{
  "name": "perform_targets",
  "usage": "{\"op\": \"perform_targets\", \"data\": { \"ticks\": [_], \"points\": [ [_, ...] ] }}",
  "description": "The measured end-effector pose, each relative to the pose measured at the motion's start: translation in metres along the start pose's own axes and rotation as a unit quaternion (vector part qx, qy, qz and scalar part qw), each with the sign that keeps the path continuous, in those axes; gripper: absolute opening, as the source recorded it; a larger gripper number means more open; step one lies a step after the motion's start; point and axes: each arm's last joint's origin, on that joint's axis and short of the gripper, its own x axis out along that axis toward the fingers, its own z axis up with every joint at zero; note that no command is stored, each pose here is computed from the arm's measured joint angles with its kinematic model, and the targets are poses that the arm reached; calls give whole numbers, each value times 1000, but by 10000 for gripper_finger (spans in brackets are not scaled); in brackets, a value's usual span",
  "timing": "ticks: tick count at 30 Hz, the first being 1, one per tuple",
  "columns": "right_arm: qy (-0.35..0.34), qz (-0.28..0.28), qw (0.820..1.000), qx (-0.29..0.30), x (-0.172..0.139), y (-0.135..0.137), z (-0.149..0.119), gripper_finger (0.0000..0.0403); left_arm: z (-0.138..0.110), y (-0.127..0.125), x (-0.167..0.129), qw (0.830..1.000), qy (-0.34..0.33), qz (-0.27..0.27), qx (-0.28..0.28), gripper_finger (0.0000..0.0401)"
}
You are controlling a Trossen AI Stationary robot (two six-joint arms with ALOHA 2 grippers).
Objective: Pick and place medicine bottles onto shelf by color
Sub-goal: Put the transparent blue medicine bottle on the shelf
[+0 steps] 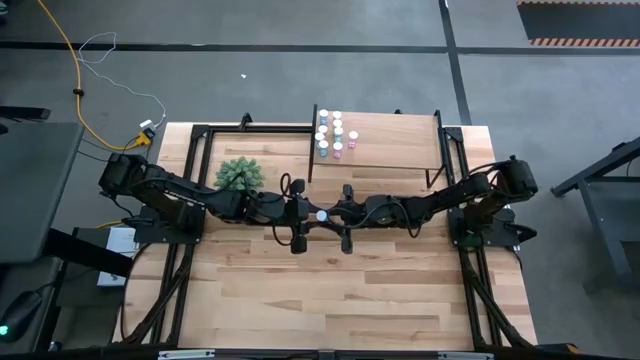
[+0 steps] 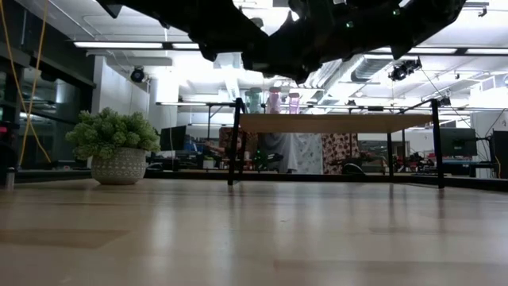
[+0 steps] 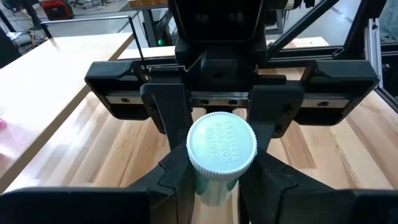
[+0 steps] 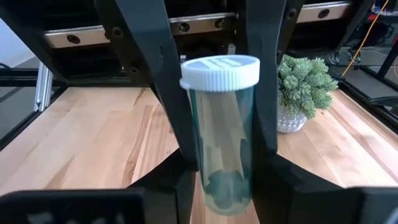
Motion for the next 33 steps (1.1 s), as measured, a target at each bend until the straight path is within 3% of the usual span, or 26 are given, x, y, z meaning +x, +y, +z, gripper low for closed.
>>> {"op": "perform_targets", "data": {
  "ticks": [9, 18, 27, 33],
  "points": [
    [-2, -5, 1000, 0, 0, 0, 0, 124, 0, 0, 0, 1000, 0, 2, -7, 102],
    [-1, -7, 1000, -3, 0, 0, 0, 76, -1, 0, 0, 1000, 3, 2, -20, 102],
    [-1, -7, 1000, -2, 0, 0, 0, 107, -1, 0, 0, 1000, 4, -2, -19, 104],
    [2, -10, 1000, -13, 0, 0, 0, 95, 0, -4, -2, 1000, 5, -19, -16, 140]
  ]
}}
